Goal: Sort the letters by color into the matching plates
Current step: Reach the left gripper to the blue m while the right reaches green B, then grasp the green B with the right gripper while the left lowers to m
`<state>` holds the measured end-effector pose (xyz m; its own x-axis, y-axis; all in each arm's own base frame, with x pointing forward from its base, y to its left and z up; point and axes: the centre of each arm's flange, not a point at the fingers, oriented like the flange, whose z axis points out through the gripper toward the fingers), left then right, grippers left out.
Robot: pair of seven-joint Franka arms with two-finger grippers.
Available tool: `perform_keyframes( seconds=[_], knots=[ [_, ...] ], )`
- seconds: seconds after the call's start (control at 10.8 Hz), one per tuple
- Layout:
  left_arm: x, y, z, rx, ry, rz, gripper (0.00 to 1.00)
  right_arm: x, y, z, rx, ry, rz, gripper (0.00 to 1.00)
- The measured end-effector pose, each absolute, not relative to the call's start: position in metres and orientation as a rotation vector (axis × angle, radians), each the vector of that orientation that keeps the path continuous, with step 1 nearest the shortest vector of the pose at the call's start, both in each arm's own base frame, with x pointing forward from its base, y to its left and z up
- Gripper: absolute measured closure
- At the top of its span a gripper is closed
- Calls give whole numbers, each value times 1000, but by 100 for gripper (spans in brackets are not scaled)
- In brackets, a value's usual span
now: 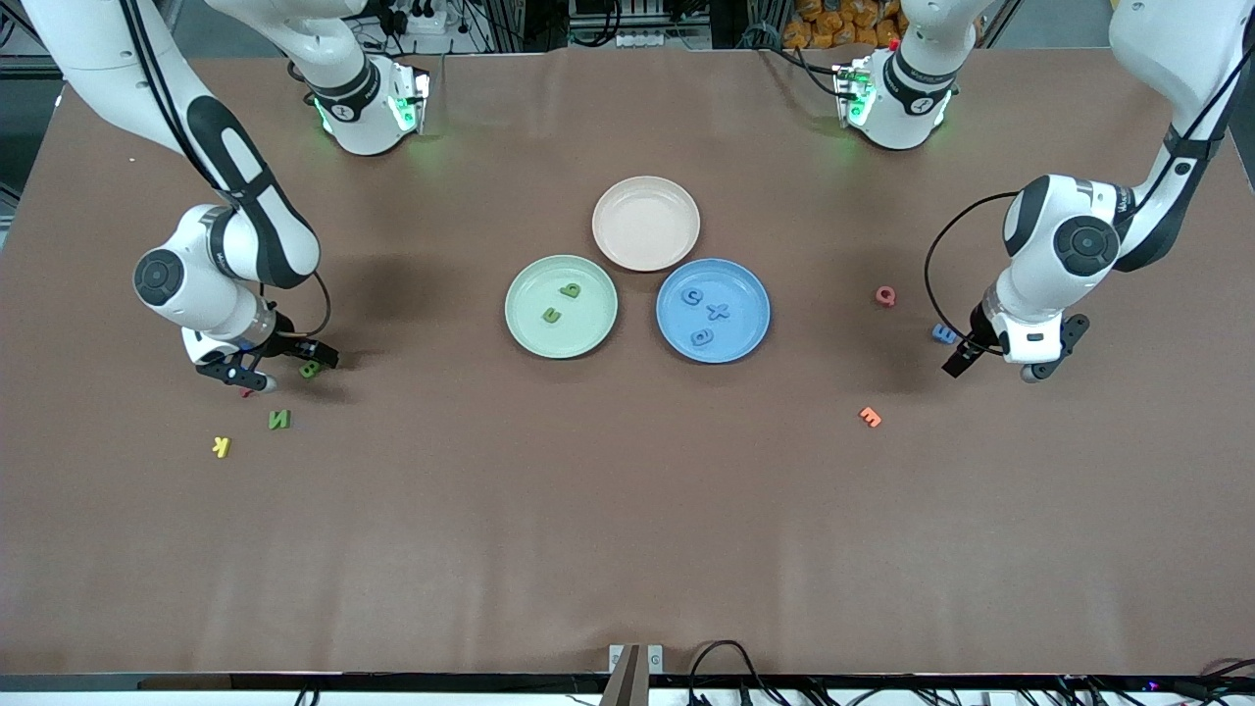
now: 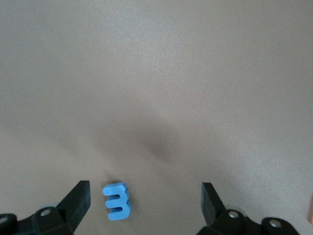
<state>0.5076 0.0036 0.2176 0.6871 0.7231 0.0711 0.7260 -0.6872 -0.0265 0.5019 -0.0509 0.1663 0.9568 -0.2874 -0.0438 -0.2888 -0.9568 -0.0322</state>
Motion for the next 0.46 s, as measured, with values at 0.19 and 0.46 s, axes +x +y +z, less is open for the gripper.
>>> perform_keyframes(
  seconds=[0.19, 0.46],
  knots=[
    [508, 1, 209, -2848, -1254, -79, 0, 504, -47, 167, -3069, 458, 55, 0],
    [507, -3, 192, -2883, -1280, -60, 0, 504, -47, 165, -3069, 460, 55, 2]
  ],
)
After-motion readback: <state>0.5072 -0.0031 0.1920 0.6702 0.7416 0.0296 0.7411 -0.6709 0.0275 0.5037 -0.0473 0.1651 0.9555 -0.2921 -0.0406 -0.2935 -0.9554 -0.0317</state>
